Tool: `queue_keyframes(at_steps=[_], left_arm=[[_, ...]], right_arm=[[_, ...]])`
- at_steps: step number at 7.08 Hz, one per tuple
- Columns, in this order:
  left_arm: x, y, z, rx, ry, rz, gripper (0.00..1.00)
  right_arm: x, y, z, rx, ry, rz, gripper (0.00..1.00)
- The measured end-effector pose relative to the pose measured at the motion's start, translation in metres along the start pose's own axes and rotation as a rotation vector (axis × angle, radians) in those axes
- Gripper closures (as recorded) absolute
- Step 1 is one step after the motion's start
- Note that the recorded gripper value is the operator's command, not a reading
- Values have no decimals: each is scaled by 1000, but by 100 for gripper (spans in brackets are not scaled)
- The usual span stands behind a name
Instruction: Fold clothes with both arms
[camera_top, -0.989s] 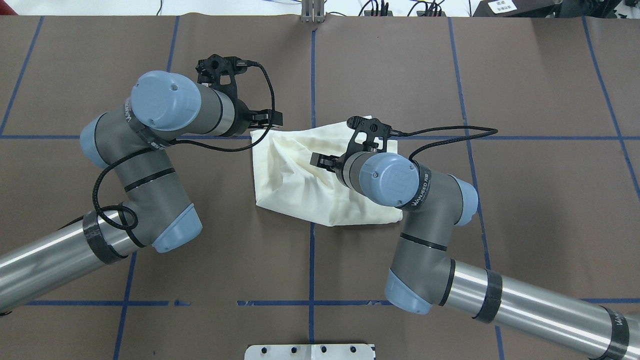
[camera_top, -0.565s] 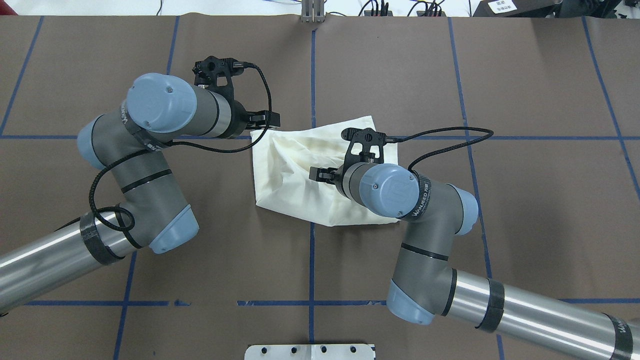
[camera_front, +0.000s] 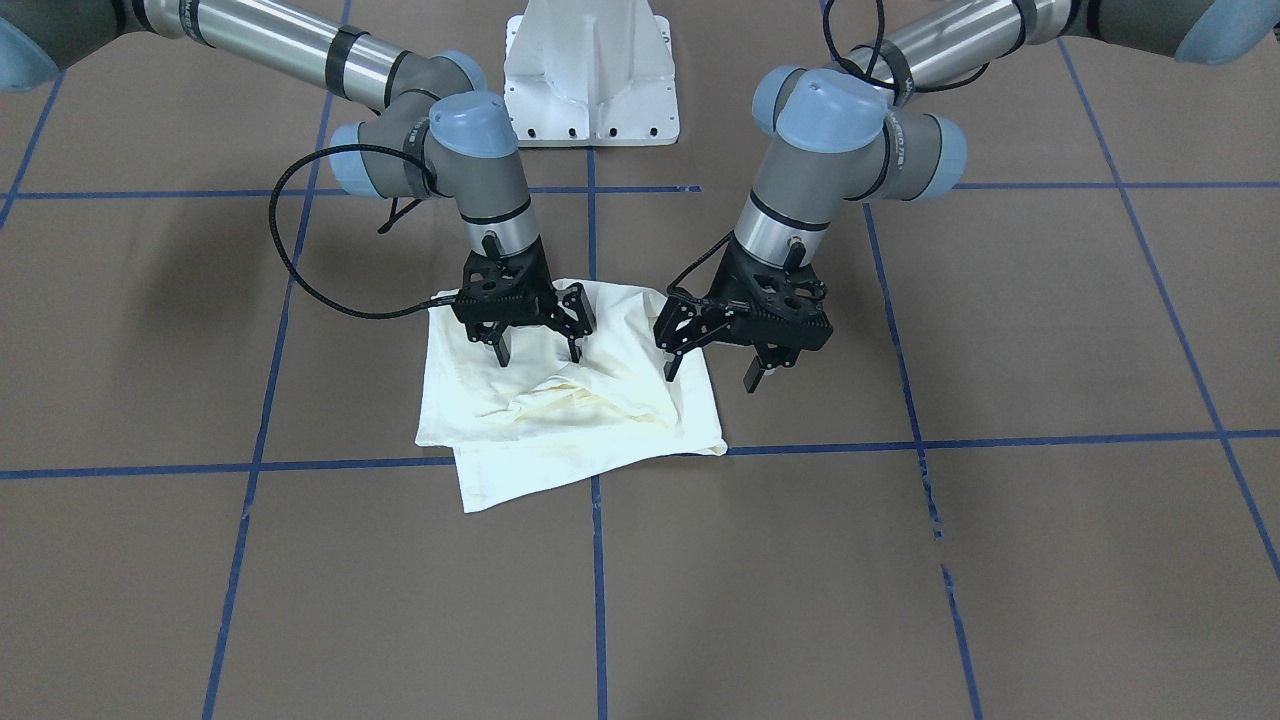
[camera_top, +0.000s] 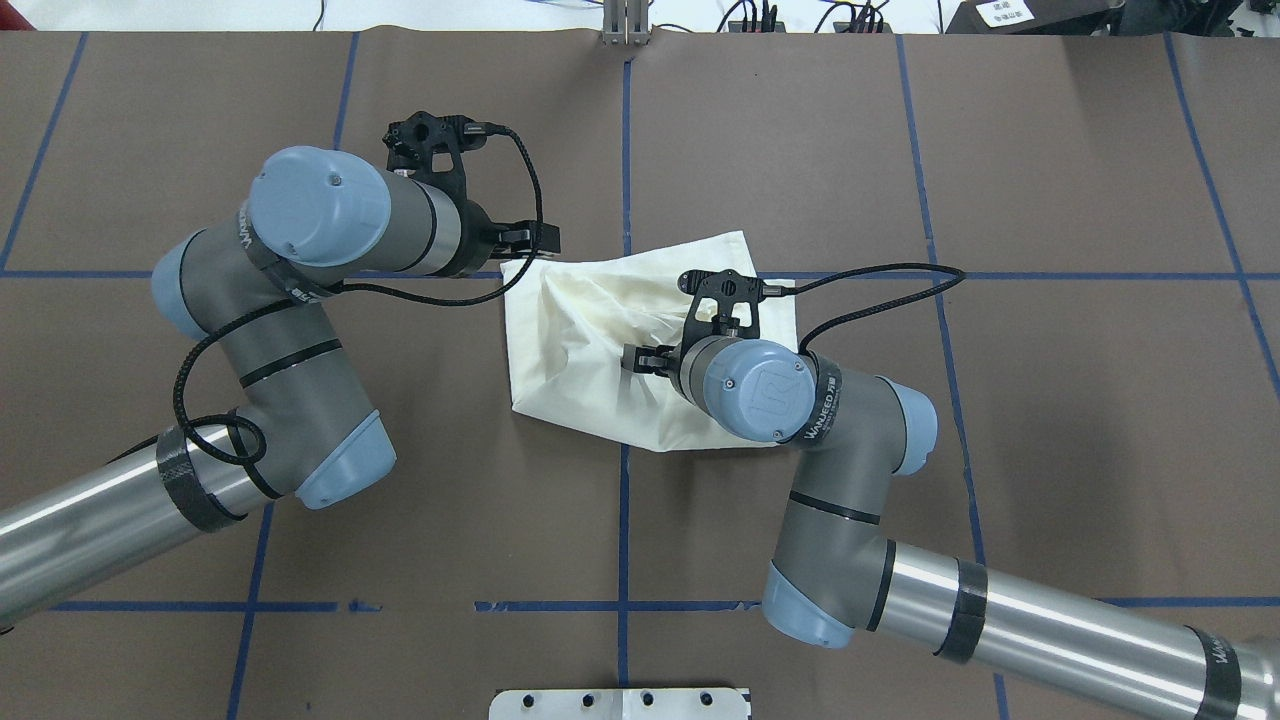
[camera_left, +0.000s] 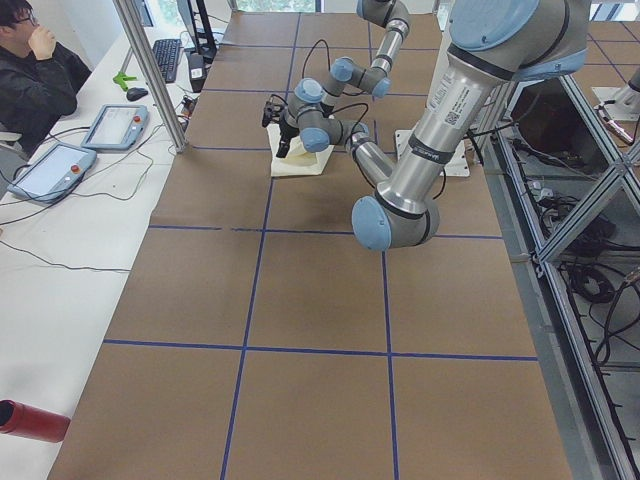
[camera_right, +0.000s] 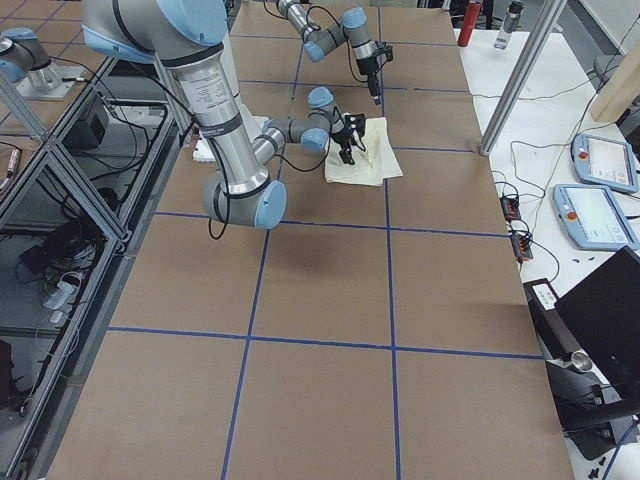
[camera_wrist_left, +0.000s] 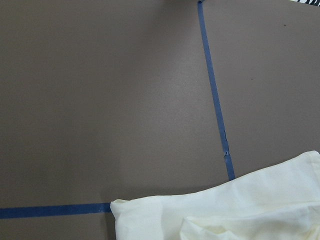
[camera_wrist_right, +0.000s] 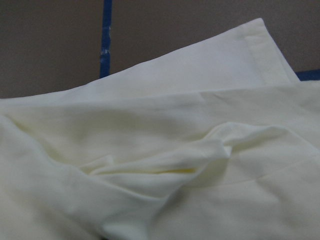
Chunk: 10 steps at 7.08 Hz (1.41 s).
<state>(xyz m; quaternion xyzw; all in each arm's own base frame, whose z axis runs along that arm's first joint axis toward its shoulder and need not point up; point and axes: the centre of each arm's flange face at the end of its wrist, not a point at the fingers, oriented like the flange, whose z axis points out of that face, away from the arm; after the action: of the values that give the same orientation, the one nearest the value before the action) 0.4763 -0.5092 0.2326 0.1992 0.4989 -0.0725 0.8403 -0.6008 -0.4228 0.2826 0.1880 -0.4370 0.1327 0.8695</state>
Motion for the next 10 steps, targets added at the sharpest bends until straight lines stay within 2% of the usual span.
queue_keyframes(at_steps=[3, 4, 5, 6, 7, 8, 10], left_arm=[[-6, 4, -7, 1, 4, 1, 0], [-6, 4, -7, 1, 4, 0, 0], [-6, 6, -8, -1, 7, 0, 0], [-4, 11, -7, -6, 10, -12, 0], [1, 21, -5, -17, 24, -35, 0], [10, 41, -1, -35, 58, -51, 0], [17, 88, 5, -50, 143, -63, 0]], right_arm=[[2, -57, 20, 54, 96, 41, 1], [5, -82, 29, 75, 125, 67, 7], [7, -107, 31, 95, 139, 114, 9], [11, -134, 25, 95, 135, 186, 8], [17, -166, 14, 66, 118, 248, 6], [26, -193, 3, 28, 101, 279, 5], [33, -215, -9, -2, 79, 274, 5]])
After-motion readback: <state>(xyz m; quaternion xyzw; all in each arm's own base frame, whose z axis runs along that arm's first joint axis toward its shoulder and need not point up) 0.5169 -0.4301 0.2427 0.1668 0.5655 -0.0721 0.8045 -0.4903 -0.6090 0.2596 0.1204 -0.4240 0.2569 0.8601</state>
